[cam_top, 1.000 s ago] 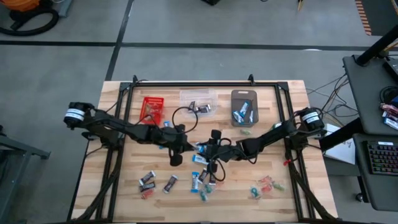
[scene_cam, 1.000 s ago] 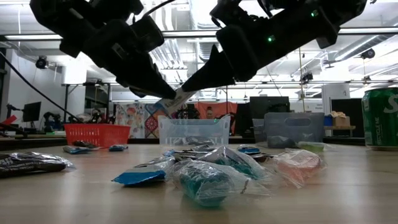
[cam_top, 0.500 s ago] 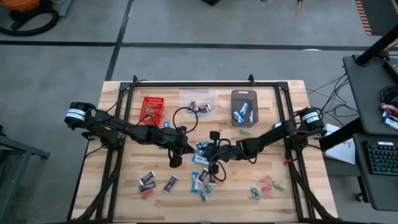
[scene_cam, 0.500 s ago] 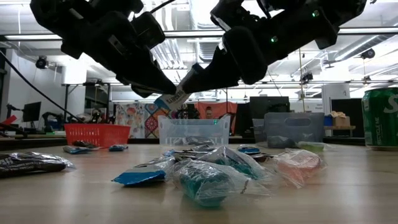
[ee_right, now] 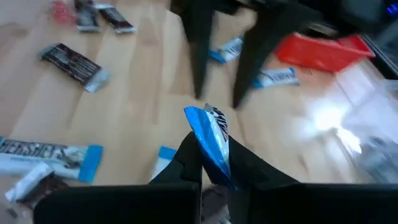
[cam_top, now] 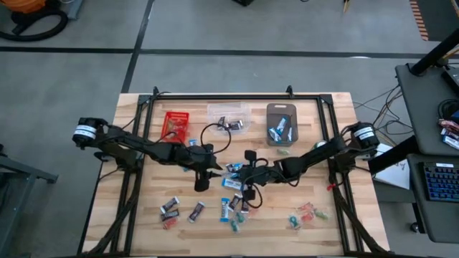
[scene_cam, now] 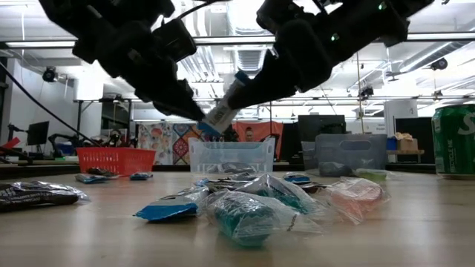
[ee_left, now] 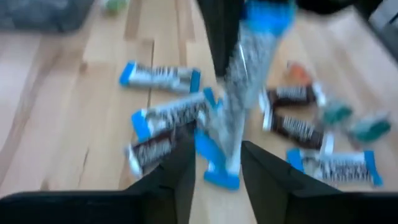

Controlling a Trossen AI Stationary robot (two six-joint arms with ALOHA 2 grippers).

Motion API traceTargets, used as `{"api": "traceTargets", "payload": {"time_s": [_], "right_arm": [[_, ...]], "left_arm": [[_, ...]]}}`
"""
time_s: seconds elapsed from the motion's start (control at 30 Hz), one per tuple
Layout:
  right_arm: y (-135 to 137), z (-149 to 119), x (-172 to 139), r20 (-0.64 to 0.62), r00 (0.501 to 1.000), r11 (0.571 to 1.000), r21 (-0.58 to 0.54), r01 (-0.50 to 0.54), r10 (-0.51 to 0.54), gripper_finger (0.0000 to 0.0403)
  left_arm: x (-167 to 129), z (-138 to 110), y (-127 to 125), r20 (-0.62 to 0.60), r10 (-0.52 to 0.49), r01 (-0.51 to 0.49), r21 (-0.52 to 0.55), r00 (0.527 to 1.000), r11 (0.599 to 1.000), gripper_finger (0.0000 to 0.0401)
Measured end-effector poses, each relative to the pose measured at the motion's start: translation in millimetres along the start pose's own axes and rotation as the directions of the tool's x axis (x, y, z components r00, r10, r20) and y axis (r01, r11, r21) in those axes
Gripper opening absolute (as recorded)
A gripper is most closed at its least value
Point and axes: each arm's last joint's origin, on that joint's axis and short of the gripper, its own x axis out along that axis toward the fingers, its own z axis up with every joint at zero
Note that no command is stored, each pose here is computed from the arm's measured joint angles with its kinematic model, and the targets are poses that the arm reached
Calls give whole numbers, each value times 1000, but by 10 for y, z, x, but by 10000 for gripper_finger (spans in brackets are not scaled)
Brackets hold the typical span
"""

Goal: Sort candy
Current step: Put the white chocolate bar into the black bin

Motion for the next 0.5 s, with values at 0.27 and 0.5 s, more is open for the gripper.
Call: {"api": "traceTargets", "payload": {"time_s": [0.27, 0.5], "right_arm": [[-515, 109, -384, -254, 873, 900, 22, 436, -416, 22], [-1093, 2, -740, -429, 630, 576, 265, 773, -648, 23]], "left_arm": [[-103, 67, 7, -202, 79, -80, 5, 976, 997, 138], [-101, 133, 0, -154, 81, -82, 0, 985, 997, 139]]}}
